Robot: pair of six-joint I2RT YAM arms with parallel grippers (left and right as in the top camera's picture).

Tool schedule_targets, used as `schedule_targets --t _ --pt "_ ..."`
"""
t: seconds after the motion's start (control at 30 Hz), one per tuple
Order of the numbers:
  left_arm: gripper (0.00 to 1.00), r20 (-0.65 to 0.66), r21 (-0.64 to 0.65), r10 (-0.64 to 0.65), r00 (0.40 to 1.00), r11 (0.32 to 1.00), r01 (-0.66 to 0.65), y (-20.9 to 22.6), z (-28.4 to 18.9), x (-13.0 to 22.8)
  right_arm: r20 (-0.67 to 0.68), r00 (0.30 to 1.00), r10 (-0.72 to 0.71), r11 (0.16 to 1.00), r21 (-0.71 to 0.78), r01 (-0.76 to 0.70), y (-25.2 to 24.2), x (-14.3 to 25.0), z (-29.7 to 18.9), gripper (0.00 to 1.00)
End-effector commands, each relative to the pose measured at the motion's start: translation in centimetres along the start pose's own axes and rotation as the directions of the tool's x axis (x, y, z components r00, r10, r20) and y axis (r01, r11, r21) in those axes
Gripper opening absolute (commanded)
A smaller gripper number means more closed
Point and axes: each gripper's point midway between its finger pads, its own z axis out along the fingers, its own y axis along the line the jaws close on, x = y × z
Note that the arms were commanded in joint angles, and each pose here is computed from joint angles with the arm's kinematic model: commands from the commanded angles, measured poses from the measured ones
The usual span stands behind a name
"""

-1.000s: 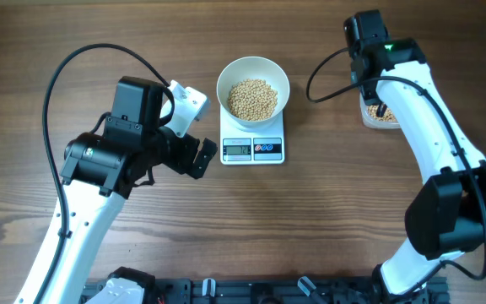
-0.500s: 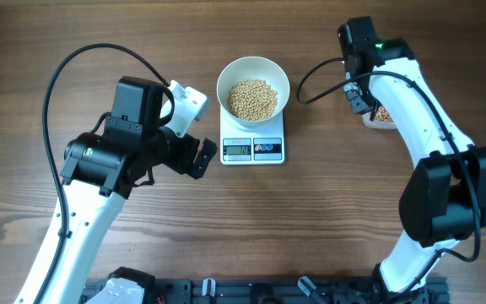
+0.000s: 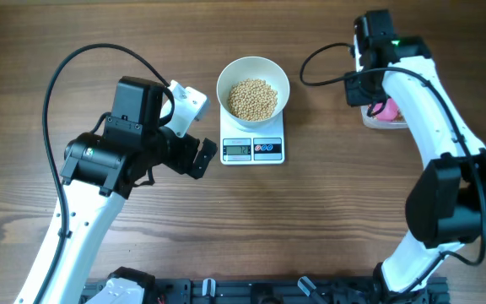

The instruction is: Scoop item into bowl and weigh 150g on scale

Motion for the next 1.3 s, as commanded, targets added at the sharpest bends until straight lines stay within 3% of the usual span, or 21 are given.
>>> schedule_targets --t 0.0,0.17,0.3,0.57,0.8,1.03,1.27 --pt "1.0 0.014 0.0 0.015 1.0 1.0 -0.015 0.1 -0.3 -0.4 0.076 0.992 0.098 0.987 -0.135 -0.087 -0.6 -1.3 -2.7 0.04" --pt "1.0 0.014 0.0 0.015 1.0 1.0 -0.015 0.1 -0.3 -0.4 0.072 0.988 0.136 0.96 -0.256 -0.113 -3.3 -1.0 -2.3 0.04" --pt "1.0 0.014 0.0 0.015 1.0 1.0 -0.015 0.1 -0.3 -0.4 0.119 0.987 0.105 0.924 -0.378 -0.053 -4.7 -1.0 -2.5 0.04" --pt "1.0 0.014 0.0 0.015 1.0 1.0 -0.015 0.1 -0.3 -0.4 0.168 0.983 0.08 0.88 -0.474 0.009 -6.2 -0.2 -2.7 0.04" --pt "1.0 0.014 0.0 0.015 1.0 1.0 -0.015 0.1 -0.3 -0.4 0.119 0.991 0.054 0.87 -0.492 0.012 -6.5 1.4 -1.9 0.04" --pt "1.0 0.014 0.0 0.015 1.0 1.0 -0.015 0.1 -0.3 -0.4 0.135 0.977 0.168 0.834 -0.547 -0.068 -9.3 1.8 -2.2 0.04" --pt "1.0 0.014 0.0 0.015 1.0 1.0 -0.015 0.1 -0.3 -0.4 0.132 0.963 0.233 0.761 -0.642 -0.096 -9.1 3.2 -0.9 0.04"
